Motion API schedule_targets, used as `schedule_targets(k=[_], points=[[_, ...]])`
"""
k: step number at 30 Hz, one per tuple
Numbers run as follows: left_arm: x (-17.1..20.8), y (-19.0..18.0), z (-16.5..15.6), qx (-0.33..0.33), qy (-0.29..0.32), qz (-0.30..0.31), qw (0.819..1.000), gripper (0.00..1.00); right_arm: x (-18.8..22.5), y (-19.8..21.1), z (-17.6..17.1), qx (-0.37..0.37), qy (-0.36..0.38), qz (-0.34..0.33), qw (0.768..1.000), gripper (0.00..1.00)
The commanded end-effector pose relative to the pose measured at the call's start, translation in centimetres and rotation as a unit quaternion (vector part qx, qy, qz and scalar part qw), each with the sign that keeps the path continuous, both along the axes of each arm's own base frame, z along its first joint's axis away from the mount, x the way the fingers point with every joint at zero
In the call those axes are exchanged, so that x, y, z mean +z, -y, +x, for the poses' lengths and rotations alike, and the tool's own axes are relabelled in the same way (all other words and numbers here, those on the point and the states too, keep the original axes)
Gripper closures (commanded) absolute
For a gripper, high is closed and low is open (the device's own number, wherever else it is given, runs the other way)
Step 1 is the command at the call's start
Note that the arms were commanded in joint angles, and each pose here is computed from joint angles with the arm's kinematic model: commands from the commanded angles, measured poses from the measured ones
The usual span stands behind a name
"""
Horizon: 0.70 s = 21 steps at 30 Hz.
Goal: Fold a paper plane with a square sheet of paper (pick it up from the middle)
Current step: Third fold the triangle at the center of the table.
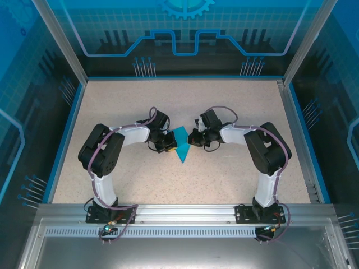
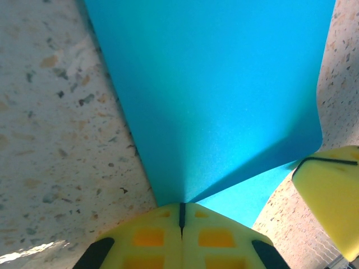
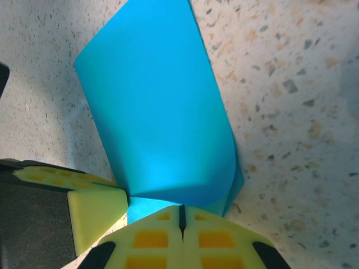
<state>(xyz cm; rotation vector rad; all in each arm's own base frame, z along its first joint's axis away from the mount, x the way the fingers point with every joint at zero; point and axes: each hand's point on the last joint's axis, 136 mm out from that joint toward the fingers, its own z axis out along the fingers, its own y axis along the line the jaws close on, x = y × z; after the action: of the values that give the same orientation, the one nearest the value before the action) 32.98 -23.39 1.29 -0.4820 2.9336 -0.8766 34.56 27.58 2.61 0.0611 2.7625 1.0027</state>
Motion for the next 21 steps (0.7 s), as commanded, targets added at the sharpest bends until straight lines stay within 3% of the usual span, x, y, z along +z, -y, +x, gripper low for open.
schedule_targets(k=[1,8,16,21], points=[[-3.1,-2.1,-2.3,0.000,-0.051,0.064,0.997,1.00,-0.6,0.6,1.2,-0.009,-0.003,-0.011,1.000,1.00],[-3.0,-2.1,-2.3,-0.003,-0.050,0.064,0.997,1.00,-2.1,1.0,1.2,-0.013,-0.021,-0.029,0.999,1.00],[-2.8,-2.0,-2.3,-0.003,-0.046,0.063,0.997,1.00,4.8,0.3,1.5,-0.008,0.044,0.021,0.999,1.00],[-2.8,-1.8,-2.3,-0.002,-0.045,0.061,0.997,1.00,5.7,-0.4,-1.4,0.006,0.036,0.044,0.998,1.00]])
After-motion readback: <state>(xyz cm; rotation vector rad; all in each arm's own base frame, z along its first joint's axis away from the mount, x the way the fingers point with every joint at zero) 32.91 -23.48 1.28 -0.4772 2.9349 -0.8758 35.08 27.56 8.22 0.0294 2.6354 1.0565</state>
